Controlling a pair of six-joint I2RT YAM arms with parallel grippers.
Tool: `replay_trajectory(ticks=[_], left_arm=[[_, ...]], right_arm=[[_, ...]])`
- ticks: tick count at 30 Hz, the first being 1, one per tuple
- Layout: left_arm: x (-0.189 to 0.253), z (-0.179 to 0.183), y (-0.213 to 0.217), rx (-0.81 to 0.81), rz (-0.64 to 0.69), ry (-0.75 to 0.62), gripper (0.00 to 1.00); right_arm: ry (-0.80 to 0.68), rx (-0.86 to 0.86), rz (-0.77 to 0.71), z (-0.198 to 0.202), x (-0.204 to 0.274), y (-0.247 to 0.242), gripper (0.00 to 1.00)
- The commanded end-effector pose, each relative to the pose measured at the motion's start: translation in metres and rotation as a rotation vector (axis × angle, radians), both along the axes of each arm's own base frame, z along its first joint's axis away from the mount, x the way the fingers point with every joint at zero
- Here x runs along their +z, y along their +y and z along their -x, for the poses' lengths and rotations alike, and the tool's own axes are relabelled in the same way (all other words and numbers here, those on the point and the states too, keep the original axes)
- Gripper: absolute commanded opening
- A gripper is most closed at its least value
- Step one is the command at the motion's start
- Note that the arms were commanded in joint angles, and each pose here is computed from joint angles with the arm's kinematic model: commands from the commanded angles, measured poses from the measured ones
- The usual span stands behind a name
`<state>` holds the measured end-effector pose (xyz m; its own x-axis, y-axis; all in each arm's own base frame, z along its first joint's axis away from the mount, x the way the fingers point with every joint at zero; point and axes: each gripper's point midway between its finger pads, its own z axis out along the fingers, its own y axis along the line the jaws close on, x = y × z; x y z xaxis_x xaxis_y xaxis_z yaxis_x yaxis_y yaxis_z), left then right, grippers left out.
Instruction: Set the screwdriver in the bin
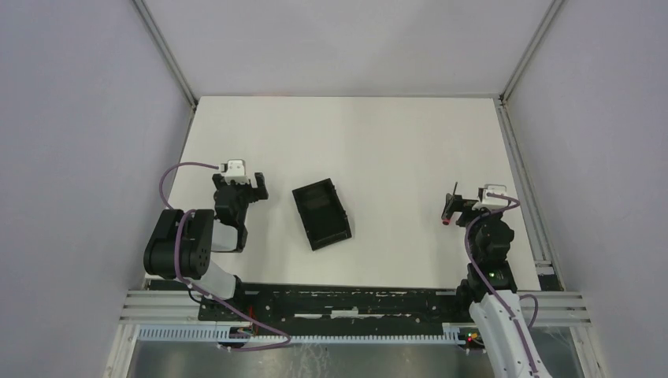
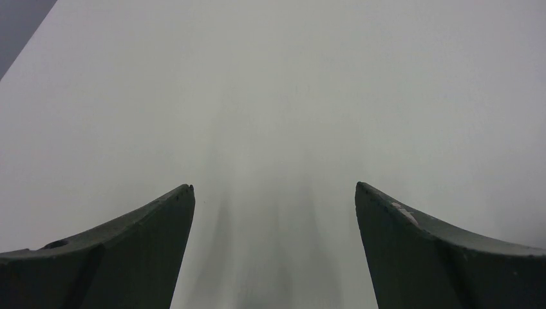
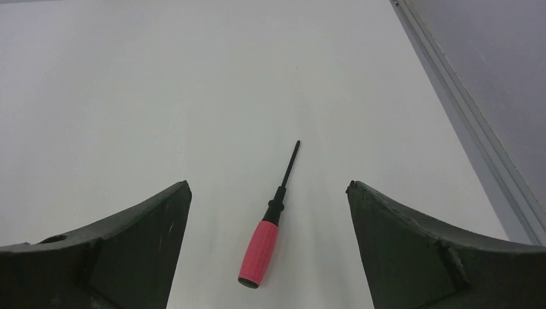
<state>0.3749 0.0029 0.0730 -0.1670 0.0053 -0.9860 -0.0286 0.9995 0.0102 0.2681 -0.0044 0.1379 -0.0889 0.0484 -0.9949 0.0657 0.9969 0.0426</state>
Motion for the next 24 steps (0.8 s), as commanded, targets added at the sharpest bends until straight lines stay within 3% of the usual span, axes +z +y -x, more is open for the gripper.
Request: replay_trajectory(ticks=[1,3,8,12,15,18,24], left_arm=[[0.015,-0.005,-0.002,-0.003,0.034,-0.052,1.0],[0.015,-0.005,-0.003,-0.004,0.034,-0.053,1.0],[0.015,-0.005,-0.003,-0.004,0.034,-0.052,1.0],[0.015,-0.005,-0.002,-0.003,0.034,-0.053,1.0],[0.015,-0.005,-0.003,-0.004,0.034,-0.052,1.0],[0.015,-0.005,-0.003,-0.004,0.034,-0.052,1.0],[0.015,-0.005,-0.003,-0.004,0.034,-0.052,1.0]], right_arm=[[-0.055,-0.06,-0.053,-0.004,0.049,-0.008,0.98],[-0.04,-0.094,-0.058,-0.008,0.079,-0.013,0.98],[0.19,-0.067,0.022,-0.031,0.136,-0.011,0.98],[0.428,-0.013,0.055,-0.058,0.15,-0.003,0.98],[0.58,-0.013,0.075,-0.077,0.124,-0.006,0.98],[0.746,-0.004,0.053,-0.085,0.063,-0.008,0.98],[0.974,-0.018,-0.012,-0.066,-0.054,-0.013,0.95]])
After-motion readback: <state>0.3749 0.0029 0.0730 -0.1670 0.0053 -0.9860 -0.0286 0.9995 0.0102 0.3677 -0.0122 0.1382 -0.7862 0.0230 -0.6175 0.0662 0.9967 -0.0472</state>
